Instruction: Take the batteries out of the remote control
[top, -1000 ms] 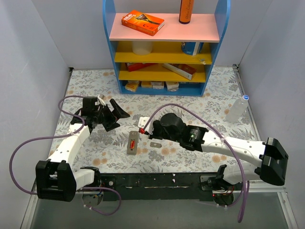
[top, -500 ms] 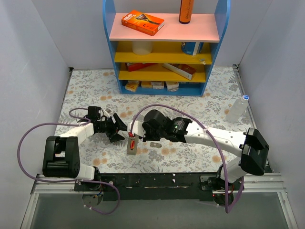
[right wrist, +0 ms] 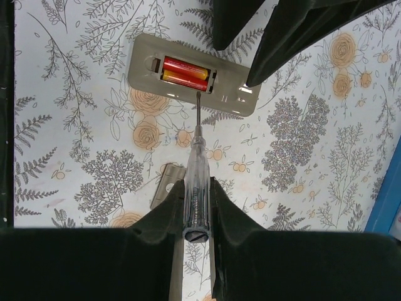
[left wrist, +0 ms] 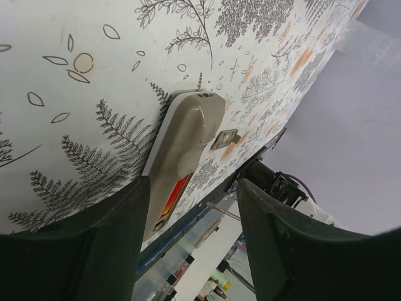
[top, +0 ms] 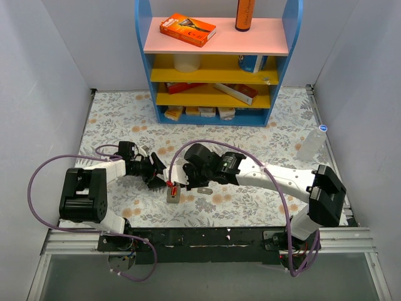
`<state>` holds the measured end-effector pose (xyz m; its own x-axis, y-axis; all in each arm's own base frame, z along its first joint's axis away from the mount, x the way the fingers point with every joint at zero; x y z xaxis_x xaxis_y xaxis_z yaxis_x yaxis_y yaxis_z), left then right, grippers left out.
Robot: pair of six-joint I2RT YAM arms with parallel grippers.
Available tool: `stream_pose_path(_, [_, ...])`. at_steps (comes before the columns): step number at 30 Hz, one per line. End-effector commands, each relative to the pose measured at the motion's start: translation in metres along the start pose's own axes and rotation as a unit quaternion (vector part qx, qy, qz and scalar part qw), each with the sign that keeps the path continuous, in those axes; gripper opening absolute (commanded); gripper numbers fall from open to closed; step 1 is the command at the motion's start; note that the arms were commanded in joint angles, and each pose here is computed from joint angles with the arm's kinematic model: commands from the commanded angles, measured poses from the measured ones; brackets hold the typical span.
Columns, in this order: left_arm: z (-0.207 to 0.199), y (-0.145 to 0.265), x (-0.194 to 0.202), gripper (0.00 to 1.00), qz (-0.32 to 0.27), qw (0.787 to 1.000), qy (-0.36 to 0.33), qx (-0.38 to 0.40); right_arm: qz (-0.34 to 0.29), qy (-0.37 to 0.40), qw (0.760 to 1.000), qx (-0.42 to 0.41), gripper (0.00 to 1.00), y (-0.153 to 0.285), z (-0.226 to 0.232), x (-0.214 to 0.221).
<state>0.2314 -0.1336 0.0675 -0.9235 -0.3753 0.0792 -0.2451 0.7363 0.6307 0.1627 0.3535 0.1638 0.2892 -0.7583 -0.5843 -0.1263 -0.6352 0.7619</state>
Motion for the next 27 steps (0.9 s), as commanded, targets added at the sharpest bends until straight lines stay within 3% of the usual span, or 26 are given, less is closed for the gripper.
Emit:
stream_pose_path(1, [-0.003, 0.001, 0.003, 0.55, 0.008, 1.0, -0.009, 0.023, -0.03, 0.033, 0.999, -0.01, 0.01, 0.004, -0.006, -0.021])
stream_pose_path(14, [-0.008, -0.007, 0.016, 0.53, 0.047, 0.998, -0.013, 0.046, -0.019, 0.072, 0.997, -0.034, 0.01, -0.005, -0.001, -0.024])
stream_pose_path(27, [-0.008, -0.008, 0.015, 0.55, 0.04, 0.998, -0.018, 0.038, 0.015, 0.086, 0.995, -0.041, 0.01, -0.013, 0.001, -0.026])
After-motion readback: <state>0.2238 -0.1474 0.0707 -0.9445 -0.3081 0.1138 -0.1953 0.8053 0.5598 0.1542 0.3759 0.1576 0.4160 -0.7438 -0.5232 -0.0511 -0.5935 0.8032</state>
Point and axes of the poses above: each gripper's point midway between its finger pads, its own y axis back along the fingers, its own z axis along the line the jaws close on, x = y × z, the point moved 3 cm from there along y, back along the fingers, and after that the axes turned 3 degrees about -y, right-handed, at the moved point
